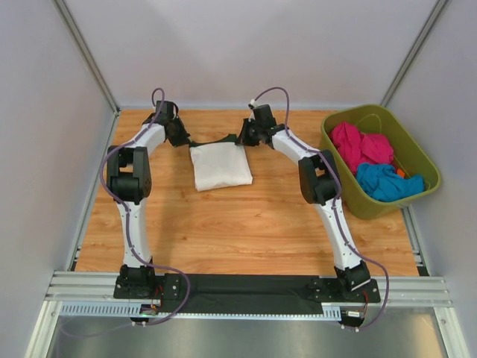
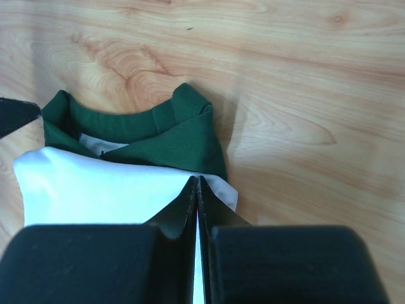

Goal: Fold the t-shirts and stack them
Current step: Fold the tshirt, then neatly place the folded tshirt to the corner

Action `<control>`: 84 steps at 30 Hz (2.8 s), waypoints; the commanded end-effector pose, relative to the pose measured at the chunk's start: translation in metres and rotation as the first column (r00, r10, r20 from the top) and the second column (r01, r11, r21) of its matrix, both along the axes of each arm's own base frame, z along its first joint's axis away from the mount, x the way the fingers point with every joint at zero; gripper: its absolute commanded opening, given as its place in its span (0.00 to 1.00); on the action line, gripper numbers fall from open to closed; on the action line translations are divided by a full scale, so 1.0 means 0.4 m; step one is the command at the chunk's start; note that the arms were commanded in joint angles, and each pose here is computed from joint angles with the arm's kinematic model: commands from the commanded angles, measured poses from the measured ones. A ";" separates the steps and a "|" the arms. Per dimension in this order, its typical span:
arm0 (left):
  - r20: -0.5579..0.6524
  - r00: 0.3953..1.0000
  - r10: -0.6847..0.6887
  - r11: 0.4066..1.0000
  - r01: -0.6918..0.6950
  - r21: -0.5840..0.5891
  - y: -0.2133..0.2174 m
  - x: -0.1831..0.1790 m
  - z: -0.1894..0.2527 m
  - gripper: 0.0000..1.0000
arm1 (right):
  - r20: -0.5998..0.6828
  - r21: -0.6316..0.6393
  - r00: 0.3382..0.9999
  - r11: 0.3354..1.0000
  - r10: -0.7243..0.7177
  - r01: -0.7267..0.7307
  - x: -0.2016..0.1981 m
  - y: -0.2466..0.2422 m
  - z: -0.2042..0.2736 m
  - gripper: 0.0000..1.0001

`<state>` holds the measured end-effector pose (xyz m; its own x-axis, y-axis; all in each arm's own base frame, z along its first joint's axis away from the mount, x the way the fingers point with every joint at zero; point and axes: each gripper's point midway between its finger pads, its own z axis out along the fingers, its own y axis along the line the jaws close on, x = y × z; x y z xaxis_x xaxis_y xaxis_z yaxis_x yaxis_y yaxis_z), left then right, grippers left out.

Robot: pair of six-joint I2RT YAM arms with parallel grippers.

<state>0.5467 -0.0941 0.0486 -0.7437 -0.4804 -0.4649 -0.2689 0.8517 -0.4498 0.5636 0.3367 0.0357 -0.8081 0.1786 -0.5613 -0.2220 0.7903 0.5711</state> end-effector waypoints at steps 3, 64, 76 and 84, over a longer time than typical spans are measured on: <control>-0.054 0.998 -0.020 0.996 0.024 0.082 0.041 -0.031 -0.033 0.00 | 0.048 -0.110 0.998 0.993 -0.047 0.053 0.013 -0.058 0.018 0.00; 0.076 0.992 -0.100 0.974 0.113 -0.195 -0.071 -0.225 -0.008 0.54 | 0.013 -0.289 0.987 0.945 -0.160 0.157 -0.367 -0.316 0.420 1.00; 0.006 0.996 -0.094 0.992 0.094 -0.085 -0.032 -0.186 -0.033 0.00 | 0.020 -0.296 0.984 0.939 -0.175 0.173 -0.359 -0.320 0.424 1.00; -0.059 0.998 -0.021 0.986 0.030 0.162 0.126 -0.154 0.016 0.00 | 0.032 -0.330 0.979 0.923 -0.200 0.200 -0.354 -0.340 0.410 1.00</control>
<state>0.4811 -0.0864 0.0467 -0.7842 -0.4342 -0.4432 -0.2276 0.8658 -0.4456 0.4114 0.2044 0.1910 -0.8040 0.1231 -0.5817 -0.0592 0.9569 0.2843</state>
